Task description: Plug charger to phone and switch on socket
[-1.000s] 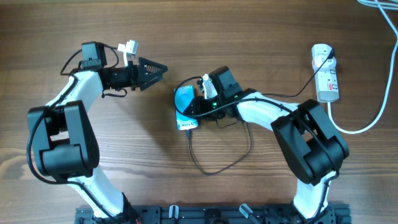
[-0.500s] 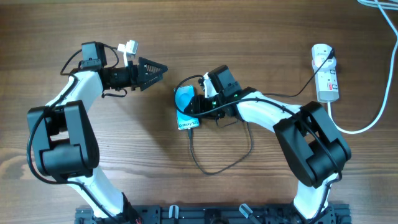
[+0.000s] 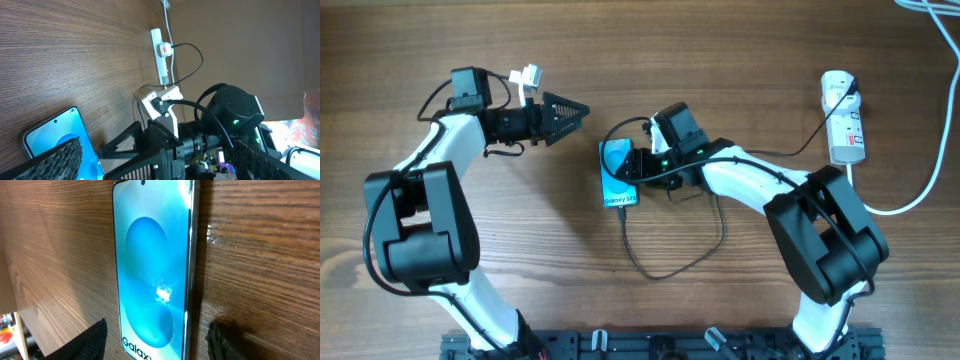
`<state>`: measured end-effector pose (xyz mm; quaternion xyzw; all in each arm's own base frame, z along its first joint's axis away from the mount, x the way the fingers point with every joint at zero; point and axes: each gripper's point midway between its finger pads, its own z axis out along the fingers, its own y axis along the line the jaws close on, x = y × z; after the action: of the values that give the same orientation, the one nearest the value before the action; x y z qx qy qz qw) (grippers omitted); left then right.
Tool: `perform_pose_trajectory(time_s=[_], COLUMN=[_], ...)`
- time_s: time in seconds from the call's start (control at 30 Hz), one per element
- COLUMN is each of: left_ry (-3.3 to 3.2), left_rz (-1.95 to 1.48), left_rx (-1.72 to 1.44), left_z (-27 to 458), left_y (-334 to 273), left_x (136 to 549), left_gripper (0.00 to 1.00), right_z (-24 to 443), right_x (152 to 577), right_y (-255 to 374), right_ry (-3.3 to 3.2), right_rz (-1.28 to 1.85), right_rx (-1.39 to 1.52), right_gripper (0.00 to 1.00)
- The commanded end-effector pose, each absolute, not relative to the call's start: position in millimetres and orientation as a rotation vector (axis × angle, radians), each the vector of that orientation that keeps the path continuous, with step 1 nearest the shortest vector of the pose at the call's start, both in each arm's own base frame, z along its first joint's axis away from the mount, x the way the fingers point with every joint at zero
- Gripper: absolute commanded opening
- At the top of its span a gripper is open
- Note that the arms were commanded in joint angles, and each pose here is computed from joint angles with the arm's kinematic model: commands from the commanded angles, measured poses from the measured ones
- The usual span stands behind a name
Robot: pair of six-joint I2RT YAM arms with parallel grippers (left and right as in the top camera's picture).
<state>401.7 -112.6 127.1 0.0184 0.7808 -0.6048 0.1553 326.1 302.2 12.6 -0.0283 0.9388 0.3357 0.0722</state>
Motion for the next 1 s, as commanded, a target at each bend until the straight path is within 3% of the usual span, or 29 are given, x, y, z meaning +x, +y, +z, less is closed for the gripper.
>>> perform_pose_trajectory(time_s=[0.0,0.33,0.47,0.77,0.97], left_ry=[2.22,2.221,2.286,2.397,2.487], left_rz=[-1.717,-1.717,-1.618,-1.419,-1.227], left_rx=[0.079,0.078,0.049,-0.005,-0.055], left_z=[135,134,121,97,76], left_y=[-112,-112,-107,-95,-79], left_x=[402,402,407,415,421], left_gripper=[1.0,1.0,1.0,1.0,1.0], right_z=[-17,-12,-2,109,185], right_x=[305,290,296,344,373], right_y=[289,299,298,248,175], right_ry=[2.95,2.99,2.963,2.796,2.79], right_rz=[0.97,1.06,1.072,0.941,0.552], right_rx=[-0.004,-0.011,-0.014,-0.027,-0.027], right_gripper=[0.66,0.8,0.79,0.8,0.84])
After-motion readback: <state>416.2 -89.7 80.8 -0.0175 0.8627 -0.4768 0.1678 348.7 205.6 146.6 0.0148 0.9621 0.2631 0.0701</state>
